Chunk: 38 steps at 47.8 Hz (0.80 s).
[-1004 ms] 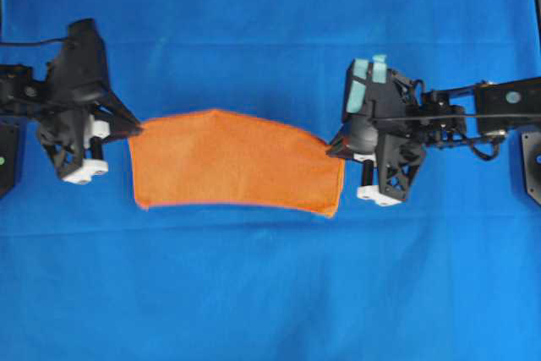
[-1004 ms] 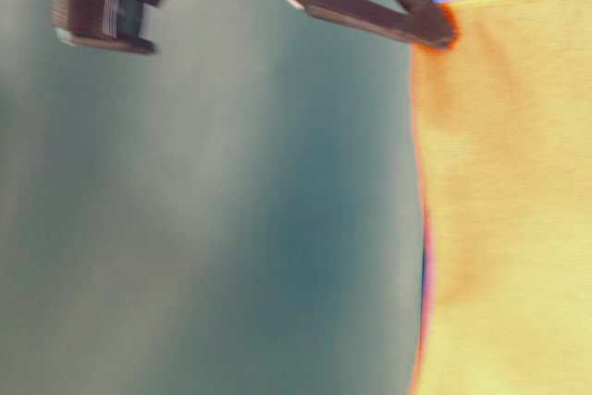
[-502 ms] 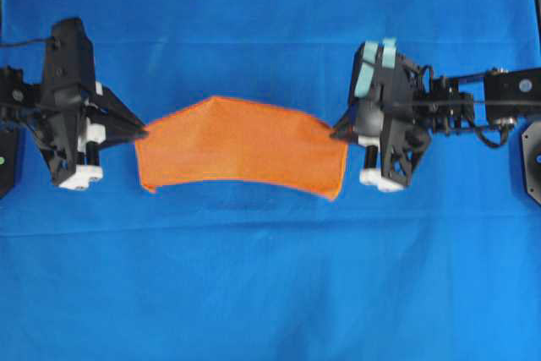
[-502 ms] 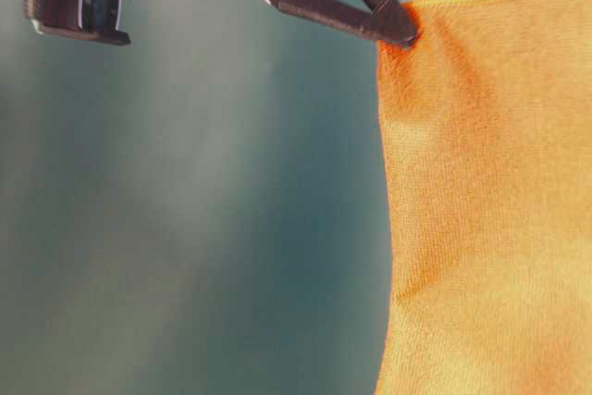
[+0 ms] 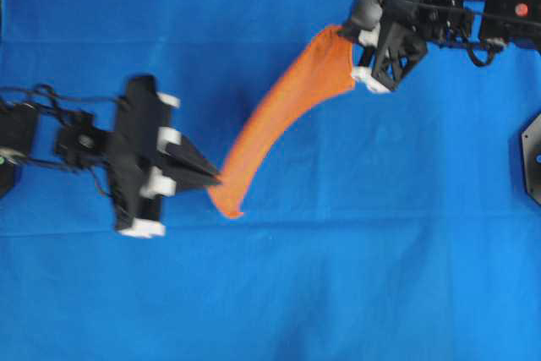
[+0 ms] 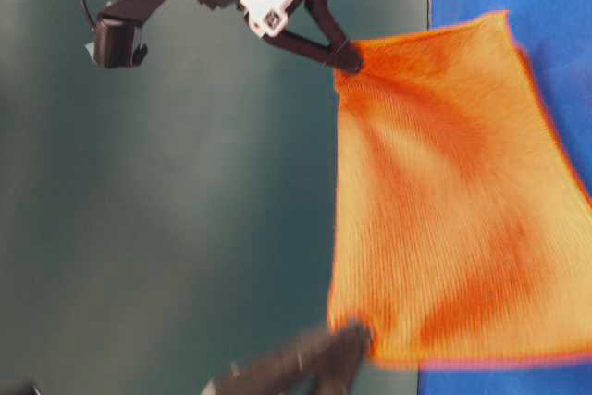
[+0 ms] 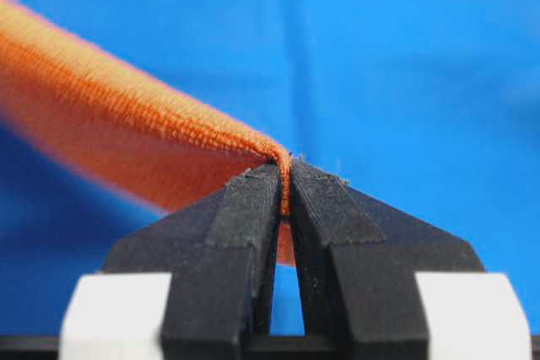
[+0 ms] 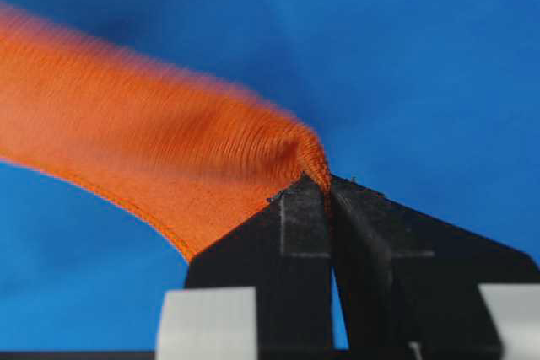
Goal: Fold the orange towel.
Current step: 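Lift the strip and swing it to a vertical orientation, left gripper moving right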
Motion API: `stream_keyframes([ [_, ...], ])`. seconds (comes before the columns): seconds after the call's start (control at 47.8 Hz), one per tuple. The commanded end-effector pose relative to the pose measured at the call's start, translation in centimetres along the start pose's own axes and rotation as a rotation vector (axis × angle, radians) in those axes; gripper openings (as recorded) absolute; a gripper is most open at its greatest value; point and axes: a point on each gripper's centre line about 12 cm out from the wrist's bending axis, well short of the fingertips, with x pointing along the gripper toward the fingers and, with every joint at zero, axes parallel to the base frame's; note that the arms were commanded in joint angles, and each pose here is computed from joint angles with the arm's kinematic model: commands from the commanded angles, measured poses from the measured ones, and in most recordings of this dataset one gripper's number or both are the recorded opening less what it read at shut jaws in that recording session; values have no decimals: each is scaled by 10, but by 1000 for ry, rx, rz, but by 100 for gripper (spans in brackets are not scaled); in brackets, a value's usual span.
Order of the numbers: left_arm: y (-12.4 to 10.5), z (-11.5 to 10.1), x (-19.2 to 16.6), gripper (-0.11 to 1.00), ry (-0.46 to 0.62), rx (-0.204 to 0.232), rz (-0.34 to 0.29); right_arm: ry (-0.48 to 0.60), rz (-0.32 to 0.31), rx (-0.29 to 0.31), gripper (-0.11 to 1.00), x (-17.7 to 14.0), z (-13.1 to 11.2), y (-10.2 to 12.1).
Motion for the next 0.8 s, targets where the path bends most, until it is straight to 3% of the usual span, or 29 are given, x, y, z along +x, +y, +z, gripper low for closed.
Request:
stream_keyframes([
  [0.0, -8, 26, 14, 2, -55, 45, -17, -65, -22, -13, 3, -2, 22, -10],
  [0.167, -16, 47, 46, 1, -67, 118, -27, -102, -40, -55, 3, 12, 43, -15],
  [0.356, -17, 59, 62, 2, -80, 127, -27, -123, -49, -82, 3, 20, 59, -16],
  [0.586, -18, 63, 74, 2, -103, 126, -27, -111, -55, -82, 3, 17, 53, -18],
  [0.774, -19, 80, 93, 2, -184, 140, -24, -91, -79, -49, 3, -1, 29, -30],
])
